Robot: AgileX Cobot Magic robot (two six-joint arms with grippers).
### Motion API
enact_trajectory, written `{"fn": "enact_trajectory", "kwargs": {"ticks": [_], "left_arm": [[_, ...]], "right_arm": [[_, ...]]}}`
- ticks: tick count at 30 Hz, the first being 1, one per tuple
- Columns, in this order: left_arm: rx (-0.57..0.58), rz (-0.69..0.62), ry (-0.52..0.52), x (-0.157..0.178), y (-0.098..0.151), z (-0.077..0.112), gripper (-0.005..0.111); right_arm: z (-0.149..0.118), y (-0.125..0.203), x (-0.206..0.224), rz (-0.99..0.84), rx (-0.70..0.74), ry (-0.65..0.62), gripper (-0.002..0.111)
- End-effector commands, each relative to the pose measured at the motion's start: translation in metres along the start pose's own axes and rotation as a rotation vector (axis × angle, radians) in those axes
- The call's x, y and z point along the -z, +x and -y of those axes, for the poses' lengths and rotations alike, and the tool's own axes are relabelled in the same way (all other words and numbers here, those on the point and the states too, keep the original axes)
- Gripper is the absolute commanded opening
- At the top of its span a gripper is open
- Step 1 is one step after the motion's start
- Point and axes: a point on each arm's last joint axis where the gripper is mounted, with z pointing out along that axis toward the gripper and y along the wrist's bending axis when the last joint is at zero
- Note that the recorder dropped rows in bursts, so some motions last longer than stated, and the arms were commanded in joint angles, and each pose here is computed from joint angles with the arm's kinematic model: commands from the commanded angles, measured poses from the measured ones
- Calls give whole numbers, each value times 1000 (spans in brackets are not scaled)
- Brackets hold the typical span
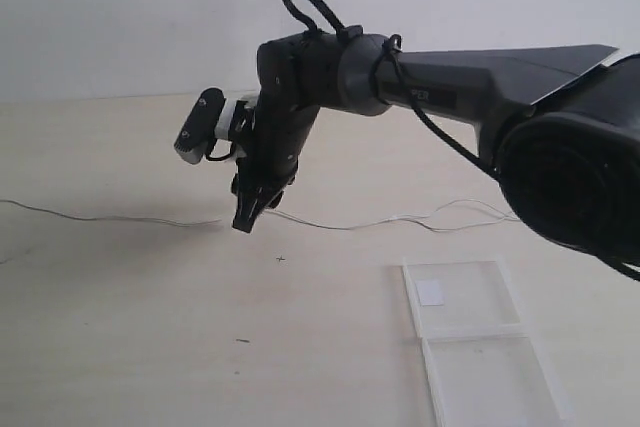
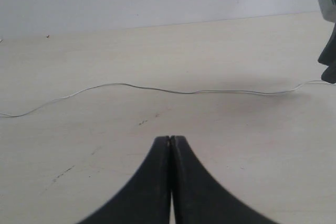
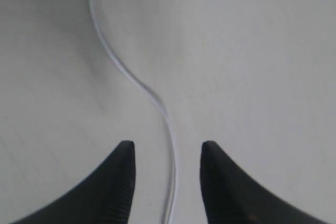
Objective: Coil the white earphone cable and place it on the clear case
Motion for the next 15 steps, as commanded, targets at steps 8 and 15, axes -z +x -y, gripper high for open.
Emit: {"fn": "enact_trajectory", "kwargs": {"ticks": [8,15], "left_arm": [[5,17,4,1,-1,0,0],[5,17,4,1,-1,0,0]], "right_arm": [[13,4,-8,44,-56,49,40],[21,13,-9,30,-100,32,40]]}}
